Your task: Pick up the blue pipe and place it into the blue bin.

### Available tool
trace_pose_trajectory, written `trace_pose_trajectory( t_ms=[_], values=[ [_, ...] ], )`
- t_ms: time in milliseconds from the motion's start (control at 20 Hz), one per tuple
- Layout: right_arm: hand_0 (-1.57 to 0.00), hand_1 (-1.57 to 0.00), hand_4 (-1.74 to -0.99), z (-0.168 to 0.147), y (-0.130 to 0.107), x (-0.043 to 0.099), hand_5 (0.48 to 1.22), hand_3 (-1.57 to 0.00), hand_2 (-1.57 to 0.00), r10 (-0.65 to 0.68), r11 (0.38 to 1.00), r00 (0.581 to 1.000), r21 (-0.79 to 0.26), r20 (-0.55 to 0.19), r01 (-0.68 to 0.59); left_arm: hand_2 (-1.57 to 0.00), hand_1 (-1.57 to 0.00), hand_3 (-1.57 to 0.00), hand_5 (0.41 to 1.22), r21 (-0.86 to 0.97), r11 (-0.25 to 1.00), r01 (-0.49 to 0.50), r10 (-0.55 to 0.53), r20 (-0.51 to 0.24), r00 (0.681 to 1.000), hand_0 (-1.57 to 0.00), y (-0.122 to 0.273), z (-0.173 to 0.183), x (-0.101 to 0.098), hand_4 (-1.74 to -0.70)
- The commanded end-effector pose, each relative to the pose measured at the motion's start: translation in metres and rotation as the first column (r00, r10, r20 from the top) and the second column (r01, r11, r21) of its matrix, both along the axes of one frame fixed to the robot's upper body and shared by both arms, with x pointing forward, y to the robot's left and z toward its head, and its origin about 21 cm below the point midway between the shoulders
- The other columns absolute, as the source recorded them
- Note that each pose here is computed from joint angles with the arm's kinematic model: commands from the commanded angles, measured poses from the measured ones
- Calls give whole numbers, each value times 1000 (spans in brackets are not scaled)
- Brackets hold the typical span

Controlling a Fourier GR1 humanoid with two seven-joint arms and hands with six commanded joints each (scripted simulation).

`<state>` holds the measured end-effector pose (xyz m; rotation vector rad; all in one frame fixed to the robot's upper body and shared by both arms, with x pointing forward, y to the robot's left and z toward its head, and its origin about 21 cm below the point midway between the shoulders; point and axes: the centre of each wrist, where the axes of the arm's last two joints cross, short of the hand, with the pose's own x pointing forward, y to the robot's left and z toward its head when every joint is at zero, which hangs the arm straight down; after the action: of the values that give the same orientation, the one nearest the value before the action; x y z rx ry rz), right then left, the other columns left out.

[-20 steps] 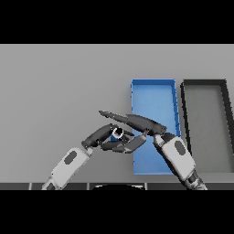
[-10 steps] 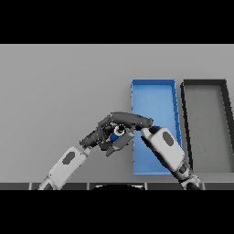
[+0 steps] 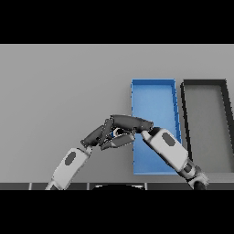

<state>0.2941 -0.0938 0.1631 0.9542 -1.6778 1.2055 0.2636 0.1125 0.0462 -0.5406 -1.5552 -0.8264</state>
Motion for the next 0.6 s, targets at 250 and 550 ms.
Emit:
trace_pose_trajectory(
  t_ms=[250, 550],
  values=[
    [-1556, -1555, -1490, 0, 1, -2, 1199, -1549, -1556, -26, 1000, 999, -16, -46, 25, -500, -554, -546, 1221, 116, 989, 90, -104, 124, 987, -592, 12, -1, 3, -1216],
    [-1567, -1567, -1496, 1, 6, -4, 1215, -1565, -1567, 1, 1000, 999, -2, -34, -1, -130, -145, -142, 785, 160, 985, 63, -89, 157, 984, -154, 16, -3, 6, -942]
  ],
)
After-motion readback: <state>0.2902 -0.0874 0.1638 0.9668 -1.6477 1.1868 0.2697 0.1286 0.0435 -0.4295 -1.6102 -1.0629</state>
